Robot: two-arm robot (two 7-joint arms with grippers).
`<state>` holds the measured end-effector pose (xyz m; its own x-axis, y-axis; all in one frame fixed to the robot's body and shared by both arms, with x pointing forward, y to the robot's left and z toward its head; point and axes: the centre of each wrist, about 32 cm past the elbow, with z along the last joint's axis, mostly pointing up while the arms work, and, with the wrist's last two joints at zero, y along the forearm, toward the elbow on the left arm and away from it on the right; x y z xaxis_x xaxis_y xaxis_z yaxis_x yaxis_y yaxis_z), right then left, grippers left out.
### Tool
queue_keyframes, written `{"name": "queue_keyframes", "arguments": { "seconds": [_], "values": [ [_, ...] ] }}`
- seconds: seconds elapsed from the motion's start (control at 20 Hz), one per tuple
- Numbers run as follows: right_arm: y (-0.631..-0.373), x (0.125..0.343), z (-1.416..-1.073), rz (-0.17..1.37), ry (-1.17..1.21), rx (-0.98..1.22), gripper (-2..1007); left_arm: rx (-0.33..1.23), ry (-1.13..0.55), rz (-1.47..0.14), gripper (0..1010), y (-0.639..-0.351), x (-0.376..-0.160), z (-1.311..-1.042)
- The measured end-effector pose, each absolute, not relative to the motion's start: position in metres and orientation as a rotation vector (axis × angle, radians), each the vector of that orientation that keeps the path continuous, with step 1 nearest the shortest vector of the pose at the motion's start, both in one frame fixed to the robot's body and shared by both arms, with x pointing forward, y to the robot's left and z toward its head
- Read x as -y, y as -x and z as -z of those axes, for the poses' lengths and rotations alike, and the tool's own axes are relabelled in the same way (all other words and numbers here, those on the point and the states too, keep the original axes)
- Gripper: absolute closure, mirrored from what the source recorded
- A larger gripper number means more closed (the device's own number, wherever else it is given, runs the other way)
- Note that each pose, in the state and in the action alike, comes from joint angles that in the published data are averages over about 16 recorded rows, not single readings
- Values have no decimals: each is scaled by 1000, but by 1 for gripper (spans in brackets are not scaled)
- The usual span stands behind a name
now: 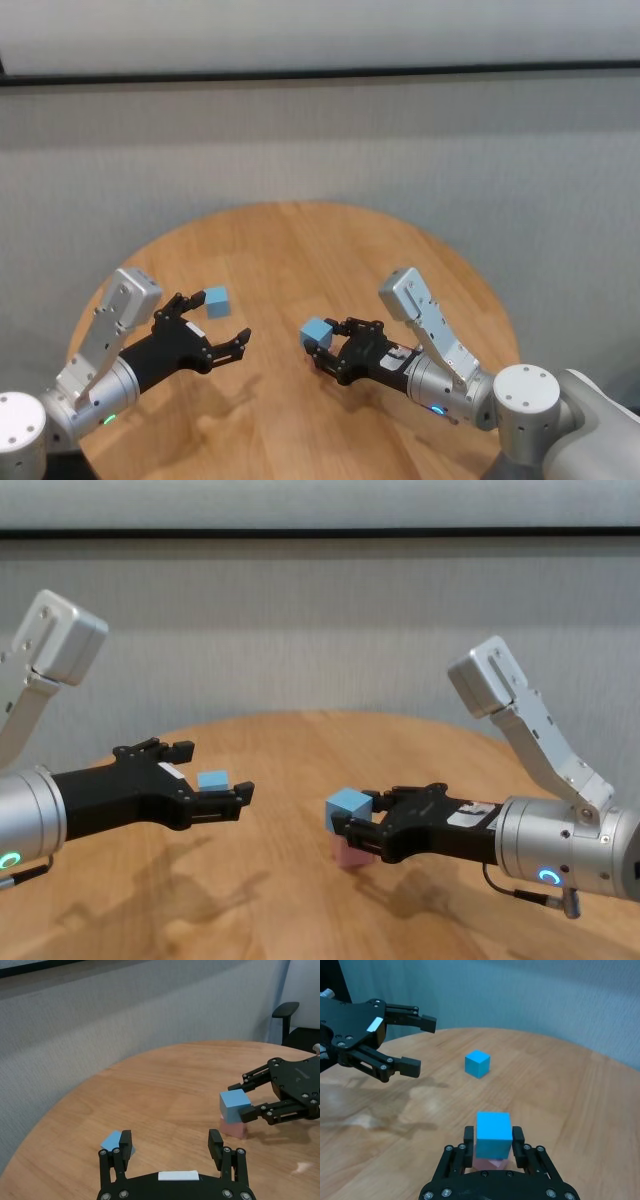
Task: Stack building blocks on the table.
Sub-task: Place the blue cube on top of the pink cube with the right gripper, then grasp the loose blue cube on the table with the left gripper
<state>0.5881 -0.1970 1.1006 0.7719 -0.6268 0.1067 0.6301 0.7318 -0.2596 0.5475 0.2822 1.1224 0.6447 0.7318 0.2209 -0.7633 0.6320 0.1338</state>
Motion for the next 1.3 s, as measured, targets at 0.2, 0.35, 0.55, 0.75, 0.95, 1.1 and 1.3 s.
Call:
{"name": "queue_keyframes", "arguments": {
  "seconds": [0.2, 0.35, 0.55, 0.75, 0.95, 1.1, 1.3],
  "values": [
    [-588, 198, -1103, 697, 281, 17, 436, 151, -223, -859, 11, -547, -282, -1122],
    [-589, 200, -1106, 703, 269, 23, 342, 151, -223, -859, 11, -547, -282, -1122],
    [-589, 204, -1112, 719, 247, 32, 213, 151, -223, -859, 11, -547, -282, -1122],
    [-588, 213, -1121, 744, 221, 43, 109, 151, -223, -859, 11, -547, -282, -1122],
    [-585, 227, -1130, 780, 194, 55, 41, 151, -223, -859, 11, -547, -282, -1122],
    [-580, 238, -1137, 802, 183, 64, 13, 151, -223, -859, 11, -547, -282, -1122],
    [-572, 251, -1143, 823, 179, 74, 0, 151, -223, -859, 10, -547, -282, -1122]
  ]
}}
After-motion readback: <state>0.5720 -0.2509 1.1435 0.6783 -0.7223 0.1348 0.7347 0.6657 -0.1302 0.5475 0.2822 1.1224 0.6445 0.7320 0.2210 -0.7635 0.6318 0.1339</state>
